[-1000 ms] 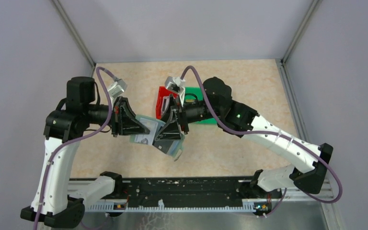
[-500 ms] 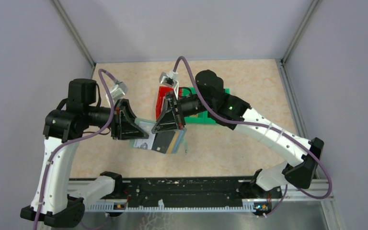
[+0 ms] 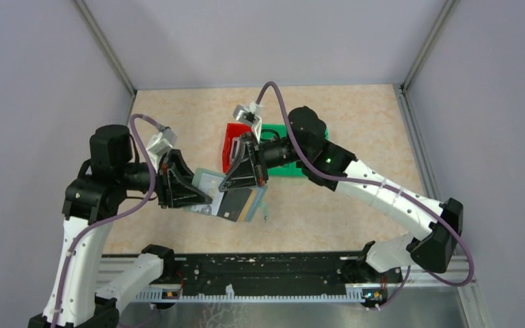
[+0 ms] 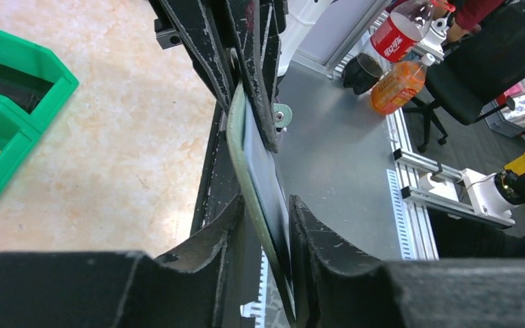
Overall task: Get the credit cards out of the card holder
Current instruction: Remove the credit card from the card holder.
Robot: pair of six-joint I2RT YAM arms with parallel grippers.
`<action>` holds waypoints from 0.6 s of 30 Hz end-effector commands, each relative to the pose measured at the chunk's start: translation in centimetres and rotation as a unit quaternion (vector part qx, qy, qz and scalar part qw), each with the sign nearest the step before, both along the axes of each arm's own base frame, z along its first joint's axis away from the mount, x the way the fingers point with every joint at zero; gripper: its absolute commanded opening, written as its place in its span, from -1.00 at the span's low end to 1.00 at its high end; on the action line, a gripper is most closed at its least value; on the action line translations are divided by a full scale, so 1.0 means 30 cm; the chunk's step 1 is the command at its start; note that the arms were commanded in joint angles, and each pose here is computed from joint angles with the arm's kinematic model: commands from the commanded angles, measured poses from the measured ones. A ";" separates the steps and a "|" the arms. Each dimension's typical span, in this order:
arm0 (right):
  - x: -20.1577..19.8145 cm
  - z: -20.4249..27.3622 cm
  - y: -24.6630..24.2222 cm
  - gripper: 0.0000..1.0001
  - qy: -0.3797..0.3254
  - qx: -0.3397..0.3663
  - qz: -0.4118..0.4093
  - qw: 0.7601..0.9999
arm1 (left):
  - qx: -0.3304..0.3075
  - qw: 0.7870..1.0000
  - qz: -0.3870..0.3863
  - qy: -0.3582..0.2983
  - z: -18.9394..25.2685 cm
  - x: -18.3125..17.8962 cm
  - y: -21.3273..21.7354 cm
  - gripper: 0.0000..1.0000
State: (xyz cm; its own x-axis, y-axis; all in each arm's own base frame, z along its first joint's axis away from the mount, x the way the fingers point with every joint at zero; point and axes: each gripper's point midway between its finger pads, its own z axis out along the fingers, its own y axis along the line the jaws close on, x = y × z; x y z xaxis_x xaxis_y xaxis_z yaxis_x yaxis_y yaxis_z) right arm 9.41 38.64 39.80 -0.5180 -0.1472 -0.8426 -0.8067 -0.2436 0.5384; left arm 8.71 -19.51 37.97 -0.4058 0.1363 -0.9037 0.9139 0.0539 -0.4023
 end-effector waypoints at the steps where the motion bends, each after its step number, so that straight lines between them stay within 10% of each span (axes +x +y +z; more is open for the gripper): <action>1: -0.035 0.142 -0.040 -1.00 -0.040 0.081 0.013 0.996 | -0.036 0.999 -0.021 -0.006 0.042 -0.018 -0.013 -0.35; 6: -0.039 0.142 -0.044 -1.00 -0.043 0.089 0.014 0.995 | -0.047 0.997 -0.044 0.042 0.035 -0.025 -0.020 -0.66; 9: -0.009 0.142 -0.052 -0.64 -0.051 0.084 -0.014 0.995 | -0.041 0.998 -0.017 0.039 0.032 0.009 -0.025 -1.00; 18: 0.175 0.331 -0.223 0.06 -0.074 0.117 -0.239 0.961 | 0.008 0.984 0.175 -0.005 -0.009 0.224 0.009 -1.00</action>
